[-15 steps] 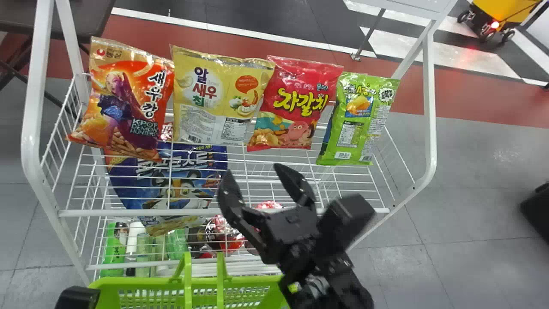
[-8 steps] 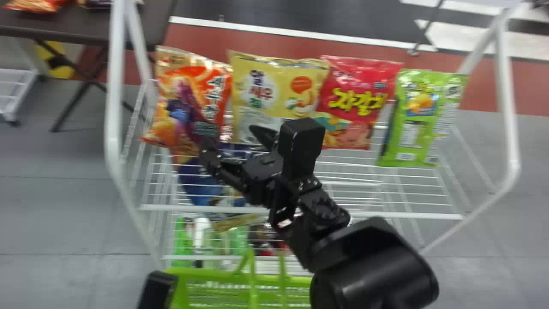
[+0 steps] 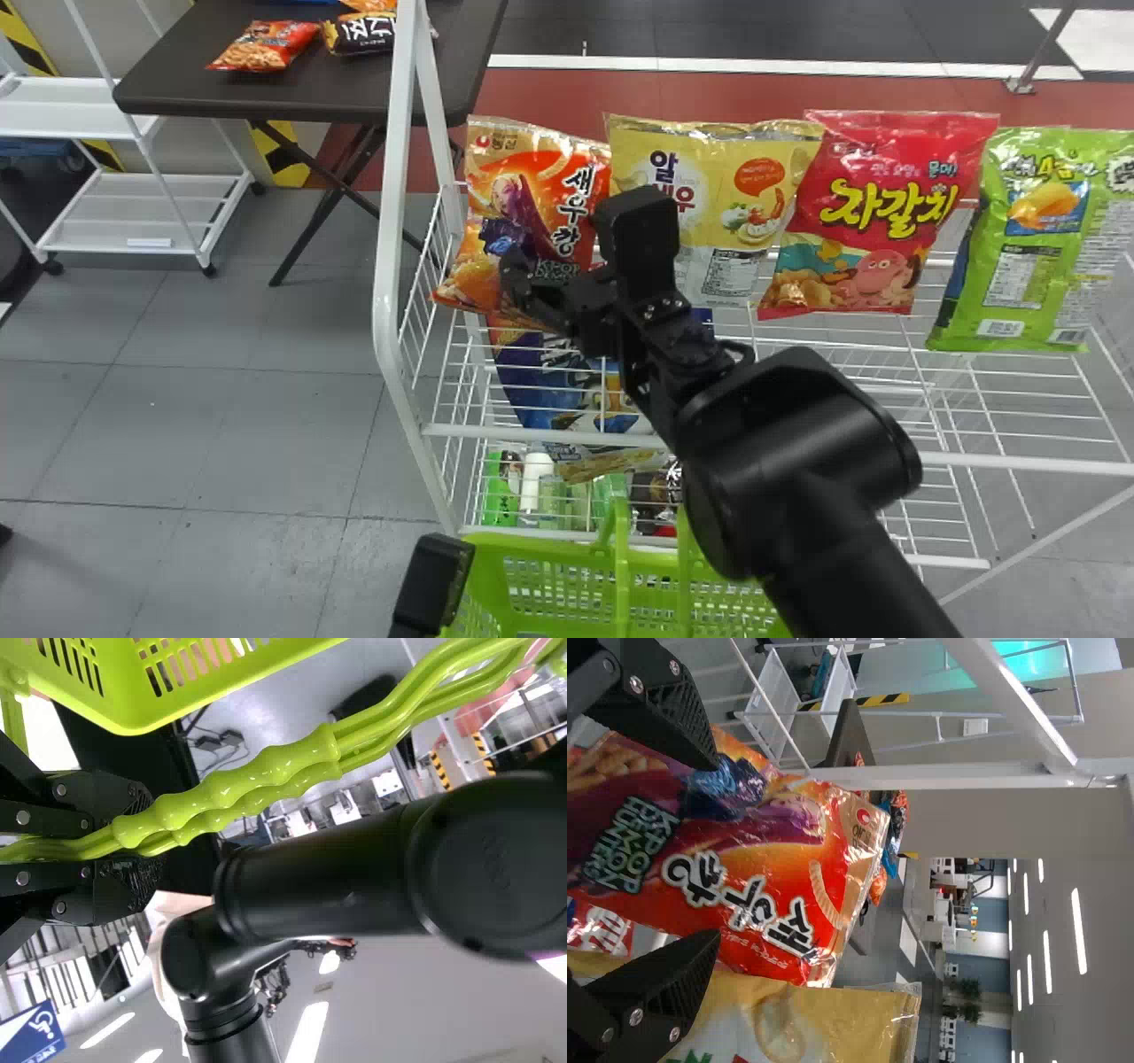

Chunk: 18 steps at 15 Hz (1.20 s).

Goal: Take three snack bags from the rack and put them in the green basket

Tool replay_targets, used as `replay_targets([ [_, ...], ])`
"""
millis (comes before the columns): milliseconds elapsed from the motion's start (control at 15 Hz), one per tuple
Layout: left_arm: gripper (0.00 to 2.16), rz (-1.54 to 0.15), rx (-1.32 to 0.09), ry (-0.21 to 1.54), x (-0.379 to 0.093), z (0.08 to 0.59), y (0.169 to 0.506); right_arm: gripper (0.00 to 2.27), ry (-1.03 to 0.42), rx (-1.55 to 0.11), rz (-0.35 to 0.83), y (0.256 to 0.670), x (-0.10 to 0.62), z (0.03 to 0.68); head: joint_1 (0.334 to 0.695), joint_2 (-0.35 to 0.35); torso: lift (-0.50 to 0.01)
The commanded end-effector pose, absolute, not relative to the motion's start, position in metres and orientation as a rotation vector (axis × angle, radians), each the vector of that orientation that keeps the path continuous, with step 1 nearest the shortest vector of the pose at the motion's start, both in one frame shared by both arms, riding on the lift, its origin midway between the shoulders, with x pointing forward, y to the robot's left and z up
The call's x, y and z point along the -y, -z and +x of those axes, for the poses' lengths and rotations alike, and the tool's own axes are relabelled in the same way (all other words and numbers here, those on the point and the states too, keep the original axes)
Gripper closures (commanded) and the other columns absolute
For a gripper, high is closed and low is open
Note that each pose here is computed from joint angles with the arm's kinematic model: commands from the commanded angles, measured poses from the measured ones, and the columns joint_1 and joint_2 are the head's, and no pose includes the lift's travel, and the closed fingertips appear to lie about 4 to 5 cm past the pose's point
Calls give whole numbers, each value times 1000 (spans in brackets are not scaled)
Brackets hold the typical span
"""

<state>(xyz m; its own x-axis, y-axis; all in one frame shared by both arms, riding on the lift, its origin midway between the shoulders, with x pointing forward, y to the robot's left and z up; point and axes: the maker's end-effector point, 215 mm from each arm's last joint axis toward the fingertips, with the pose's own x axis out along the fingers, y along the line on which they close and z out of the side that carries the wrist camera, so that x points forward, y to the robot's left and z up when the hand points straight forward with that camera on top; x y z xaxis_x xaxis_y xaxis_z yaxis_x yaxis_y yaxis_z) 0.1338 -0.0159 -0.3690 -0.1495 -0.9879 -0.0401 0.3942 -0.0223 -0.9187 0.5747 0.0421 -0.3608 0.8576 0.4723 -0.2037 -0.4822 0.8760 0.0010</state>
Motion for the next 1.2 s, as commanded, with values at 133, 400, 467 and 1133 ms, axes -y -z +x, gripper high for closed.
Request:
replay_targets([
  [133, 1926, -832, -1002, 1471, 12, 139, 370, 2061, -618, -203, 3, 353, -59, 579, 695, 55, -15],
  [400, 1926, -840, -994, 1479, 14, 139, 367, 2138, -661, -178, -27, 344, -68, 559, 695, 81, -15],
  [467, 1926, -841, -990, 1483, 15, 139, 366, 2145, -666, -167, -31, 339, -71, 550, 695, 86, -15],
  [1133, 1926, -839, -981, 1501, 23, 133, 362, 2155, -559, -167, -65, 284, 2, 430, 695, 74, -15],
])
